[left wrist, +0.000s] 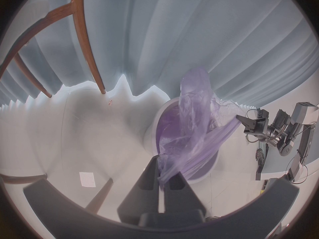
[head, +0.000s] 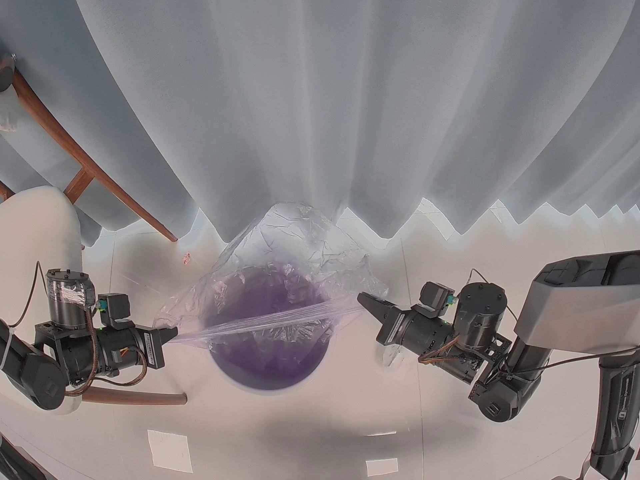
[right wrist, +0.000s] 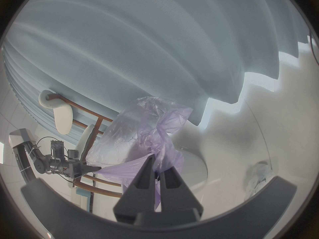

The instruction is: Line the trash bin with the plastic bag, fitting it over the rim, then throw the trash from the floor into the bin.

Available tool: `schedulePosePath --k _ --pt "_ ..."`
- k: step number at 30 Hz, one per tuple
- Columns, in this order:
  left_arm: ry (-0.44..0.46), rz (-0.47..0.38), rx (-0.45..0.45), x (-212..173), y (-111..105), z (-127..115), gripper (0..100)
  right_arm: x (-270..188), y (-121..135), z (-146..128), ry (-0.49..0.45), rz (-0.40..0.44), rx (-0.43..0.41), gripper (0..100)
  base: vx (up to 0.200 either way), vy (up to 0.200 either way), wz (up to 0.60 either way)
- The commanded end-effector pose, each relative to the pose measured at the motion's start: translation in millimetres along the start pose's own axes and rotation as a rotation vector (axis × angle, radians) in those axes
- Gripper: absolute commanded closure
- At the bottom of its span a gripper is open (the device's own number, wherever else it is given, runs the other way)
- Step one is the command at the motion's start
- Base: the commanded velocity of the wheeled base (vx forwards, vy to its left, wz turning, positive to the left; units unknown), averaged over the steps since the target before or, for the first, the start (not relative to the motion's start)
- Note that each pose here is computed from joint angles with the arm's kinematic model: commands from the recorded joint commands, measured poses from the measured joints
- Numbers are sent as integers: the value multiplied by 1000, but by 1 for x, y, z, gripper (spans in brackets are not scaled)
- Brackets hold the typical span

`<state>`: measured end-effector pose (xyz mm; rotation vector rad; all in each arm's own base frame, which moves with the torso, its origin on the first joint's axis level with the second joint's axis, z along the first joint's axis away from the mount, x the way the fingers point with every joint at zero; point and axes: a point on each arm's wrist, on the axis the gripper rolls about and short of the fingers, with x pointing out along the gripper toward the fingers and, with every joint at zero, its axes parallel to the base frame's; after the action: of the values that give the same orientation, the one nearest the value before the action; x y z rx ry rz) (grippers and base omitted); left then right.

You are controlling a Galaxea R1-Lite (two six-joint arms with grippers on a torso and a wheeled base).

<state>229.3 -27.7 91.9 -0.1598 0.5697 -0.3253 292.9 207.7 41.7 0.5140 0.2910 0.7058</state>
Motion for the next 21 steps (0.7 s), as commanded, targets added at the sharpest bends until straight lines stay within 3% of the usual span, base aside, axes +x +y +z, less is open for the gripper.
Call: schedulePosePath --k 1,7,13,21 --pt "27 27 -18 3 7 -5 100 2 -6 2 -19 -15 -18 100 0 0 0" --pt "90 23 -22 0 5 -22 100 -12 -3 -16 62 -28 -10 100 0 0 0" --pt "264 65 -19 9 13 -59 100 -32 2 -62 254 -56 8 100 0 0 0" --pt "331 71 23 16 14 -85 100 -32 -5 -103 383 -75 -1 100 0 0 0"
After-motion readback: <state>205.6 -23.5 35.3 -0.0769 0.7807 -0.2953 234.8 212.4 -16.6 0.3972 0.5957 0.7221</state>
